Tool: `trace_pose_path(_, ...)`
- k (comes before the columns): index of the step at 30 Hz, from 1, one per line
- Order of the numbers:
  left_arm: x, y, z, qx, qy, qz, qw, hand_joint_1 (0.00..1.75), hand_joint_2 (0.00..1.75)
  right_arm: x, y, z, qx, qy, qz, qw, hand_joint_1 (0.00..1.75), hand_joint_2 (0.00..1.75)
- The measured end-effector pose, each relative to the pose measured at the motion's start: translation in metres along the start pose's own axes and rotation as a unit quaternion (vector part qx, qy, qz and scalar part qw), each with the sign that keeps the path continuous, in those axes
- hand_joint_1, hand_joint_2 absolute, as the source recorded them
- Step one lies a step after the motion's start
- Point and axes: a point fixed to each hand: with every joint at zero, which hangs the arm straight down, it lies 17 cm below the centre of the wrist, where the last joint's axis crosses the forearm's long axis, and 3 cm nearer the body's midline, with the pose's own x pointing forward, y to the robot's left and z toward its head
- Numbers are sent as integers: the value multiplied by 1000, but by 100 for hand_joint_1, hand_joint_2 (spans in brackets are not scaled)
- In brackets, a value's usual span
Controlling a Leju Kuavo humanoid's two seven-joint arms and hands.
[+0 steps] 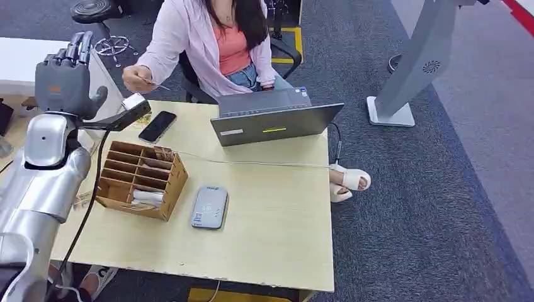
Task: Pass the card to the sensor for recognition and then transmit it.
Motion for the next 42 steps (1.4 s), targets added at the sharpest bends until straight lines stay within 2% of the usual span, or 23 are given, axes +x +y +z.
trace_pose_path(5,8,-5,10,-2,-8,13,1000,0,175,0,-1,0,-2,2,-5,1000,0,175)
trace_pose_path(13,46,-13,67,-1,-34,72,997,0,175,-4,-3,-1,-7,12,-31,999,0,175)
trace_pose_path(21,92,-12,194,-11,-59,125,990,0,175,-9,-3,-1,-12,29,-80,996,0,175)
trace_pose_path(26,102,-8,236,-30,-72,134,988,0,175,-11,0,0,-10,33,-94,995,0,175)
trace_pose_path(31,110,-31,278,-104,-83,146,980,0,175,-12,0,0,-12,34,-104,994,0,175)
trace_pose_path(36,97,-72,306,-212,-73,134,965,0,175,-12,1,0,-12,33,-105,994,0,175)
trace_pose_path(42,81,-86,293,-218,-65,115,967,0,175,-12,0,0,-12,34,-103,994,0,175)
